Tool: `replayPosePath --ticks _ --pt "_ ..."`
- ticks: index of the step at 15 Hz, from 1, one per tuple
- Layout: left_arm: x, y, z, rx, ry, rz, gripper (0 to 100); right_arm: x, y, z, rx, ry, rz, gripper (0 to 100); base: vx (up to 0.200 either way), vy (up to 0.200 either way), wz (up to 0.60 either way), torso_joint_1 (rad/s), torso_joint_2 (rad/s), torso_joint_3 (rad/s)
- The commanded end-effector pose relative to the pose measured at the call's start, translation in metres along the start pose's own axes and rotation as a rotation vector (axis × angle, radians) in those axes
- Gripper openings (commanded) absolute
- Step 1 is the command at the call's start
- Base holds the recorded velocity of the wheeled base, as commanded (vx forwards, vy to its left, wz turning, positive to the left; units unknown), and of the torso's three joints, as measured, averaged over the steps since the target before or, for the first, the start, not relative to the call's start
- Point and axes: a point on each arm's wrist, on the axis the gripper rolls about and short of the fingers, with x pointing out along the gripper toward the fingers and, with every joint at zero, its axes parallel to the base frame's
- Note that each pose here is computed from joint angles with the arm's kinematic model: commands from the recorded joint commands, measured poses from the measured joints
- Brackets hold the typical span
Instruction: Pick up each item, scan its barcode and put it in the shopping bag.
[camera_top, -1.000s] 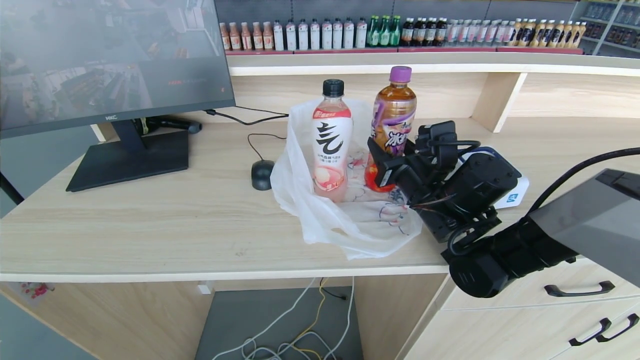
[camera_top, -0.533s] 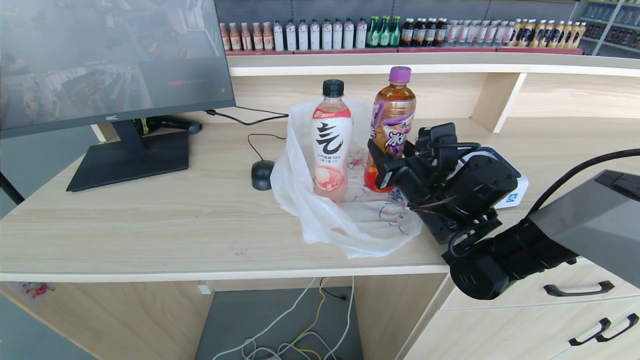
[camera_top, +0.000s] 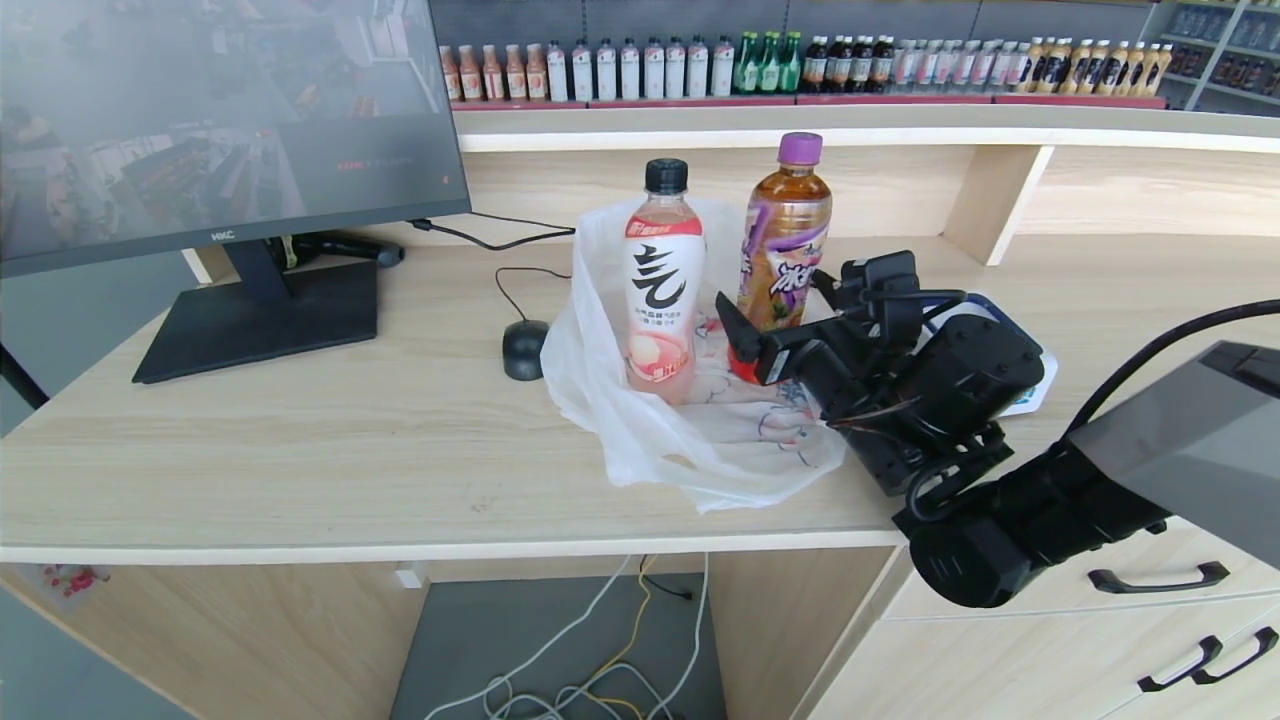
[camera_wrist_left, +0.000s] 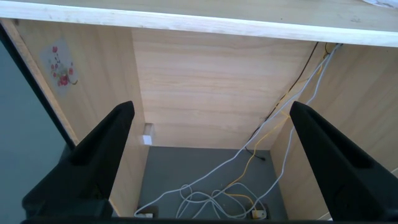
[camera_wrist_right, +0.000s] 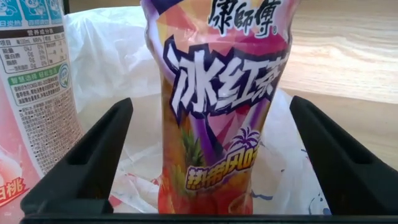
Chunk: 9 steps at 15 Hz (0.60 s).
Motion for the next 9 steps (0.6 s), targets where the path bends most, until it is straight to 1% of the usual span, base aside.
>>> replayPosePath --ticks 1,3,5,6,7,9 --pt "0.000 0.000 0.000 0.000 -0.001 0.001 100 -0.007 -0.002 0.014 0.002 -0.018 -0.002 100 0.000 0.000 0.00 0.000 0.00 0.000" --pt "0.000 0.000 0.000 0.000 -0.001 0.001 100 -0.019 -0.005 0.029 0.003 -0.023 -0.002 100 0.000 0.000 0.00 0.000 0.00 0.000" --pt "0.000 0.000 0.000 0.000 -0.001 0.001 100 -0.042 -0.010 0.051 0.006 -0.026 -0.001 100 0.000 0.000 0.00 0.000 0.00 0.000" --pt "0.000 0.000 0.000 0.000 -0.001 0.001 100 -0.050 -0.012 0.057 0.006 -0.028 -0.001 100 0.000 0.000 0.00 0.000 0.00 0.000" --pt "0.000 0.000 0.000 0.000 -0.001 0.001 100 -0.076 -0.018 0.071 0.013 -0.020 -0.003 100 0.000 0.000 0.00 0.000 0.00 0.000" --pt "0.000 0.000 0.000 0.000 -0.001 0.001 100 -0.118 -0.026 0.091 0.024 -0.010 -0.007 100 0.000 0.000 0.00 0.000 0.00 0.000"
